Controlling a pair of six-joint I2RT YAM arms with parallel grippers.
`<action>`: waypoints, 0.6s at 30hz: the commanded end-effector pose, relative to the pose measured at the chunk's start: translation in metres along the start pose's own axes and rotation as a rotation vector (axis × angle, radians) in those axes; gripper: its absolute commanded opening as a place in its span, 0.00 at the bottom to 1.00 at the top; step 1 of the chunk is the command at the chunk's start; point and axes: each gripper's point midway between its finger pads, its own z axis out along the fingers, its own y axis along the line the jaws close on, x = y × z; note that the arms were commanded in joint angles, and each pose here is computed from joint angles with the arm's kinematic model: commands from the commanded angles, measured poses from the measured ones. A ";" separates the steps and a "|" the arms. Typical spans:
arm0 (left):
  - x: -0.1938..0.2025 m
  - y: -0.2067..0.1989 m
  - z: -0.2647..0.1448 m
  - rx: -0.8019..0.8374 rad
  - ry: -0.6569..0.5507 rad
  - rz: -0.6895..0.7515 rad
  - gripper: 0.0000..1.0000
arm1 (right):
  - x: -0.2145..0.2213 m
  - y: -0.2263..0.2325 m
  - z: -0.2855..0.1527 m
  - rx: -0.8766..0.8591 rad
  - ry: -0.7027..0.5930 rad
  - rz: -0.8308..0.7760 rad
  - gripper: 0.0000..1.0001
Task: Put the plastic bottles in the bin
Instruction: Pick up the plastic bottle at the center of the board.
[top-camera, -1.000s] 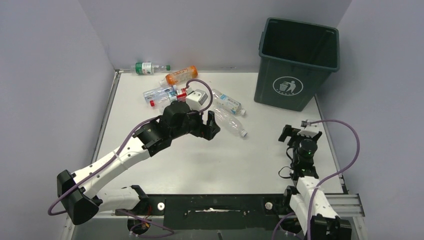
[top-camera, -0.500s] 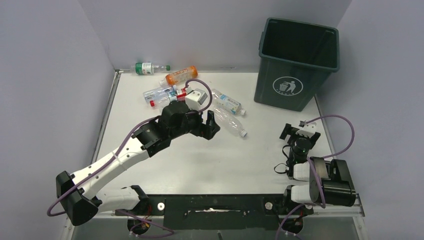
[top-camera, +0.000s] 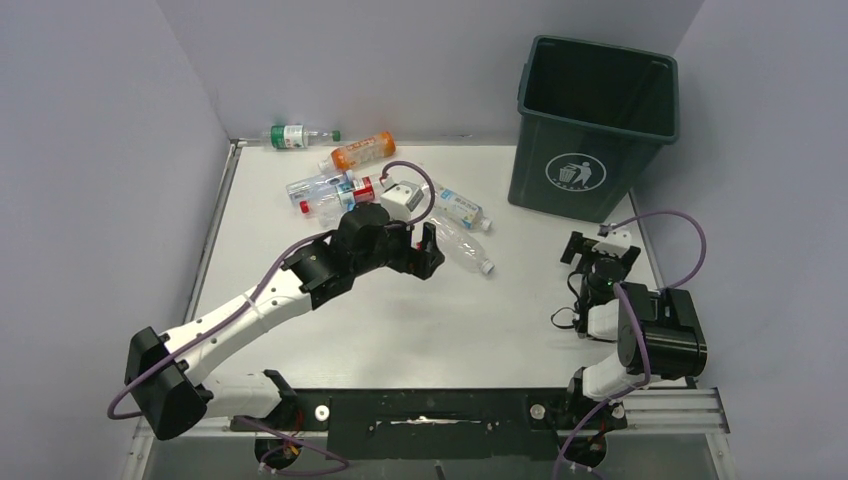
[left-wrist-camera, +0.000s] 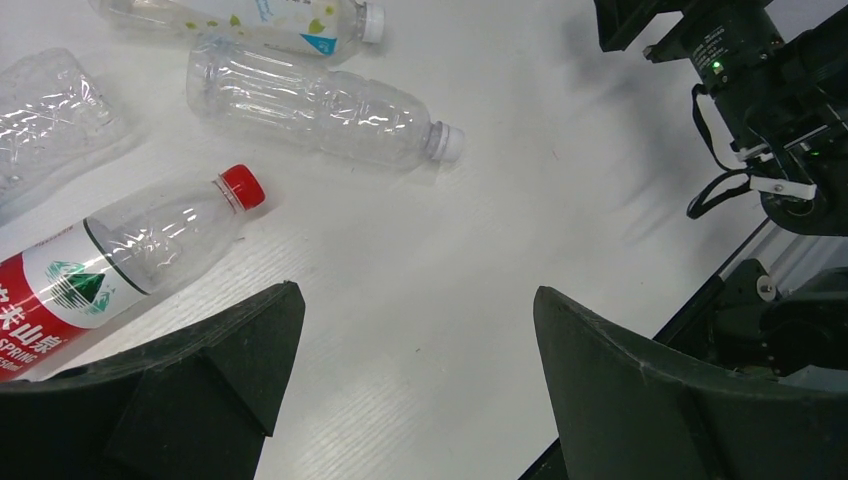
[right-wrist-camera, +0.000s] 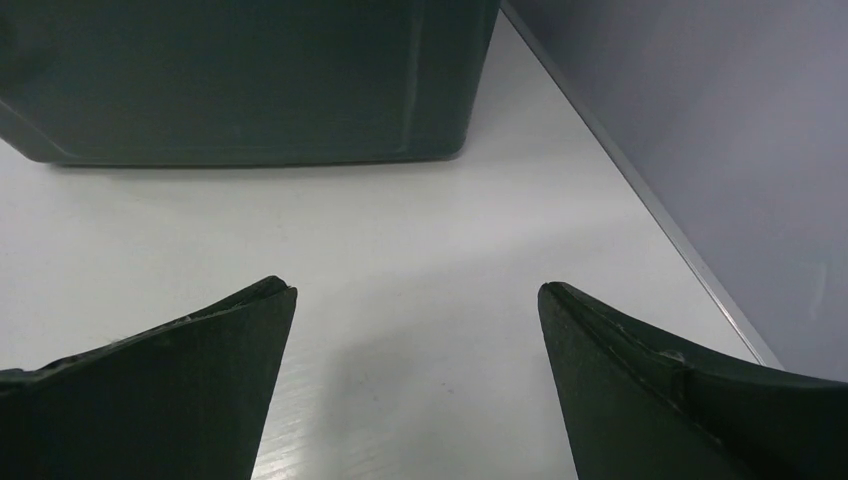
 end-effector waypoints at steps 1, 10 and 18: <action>-0.022 -0.002 0.014 -0.006 -0.069 0.002 0.86 | -0.011 0.011 0.006 -0.059 -0.025 -0.025 0.98; -0.016 0.011 0.030 -0.073 -0.070 -0.018 0.86 | -0.009 0.017 0.009 -0.109 -0.011 -0.030 0.98; -0.014 0.027 0.028 -0.182 -0.076 -0.056 0.87 | -0.009 0.017 0.009 -0.109 -0.012 -0.030 0.98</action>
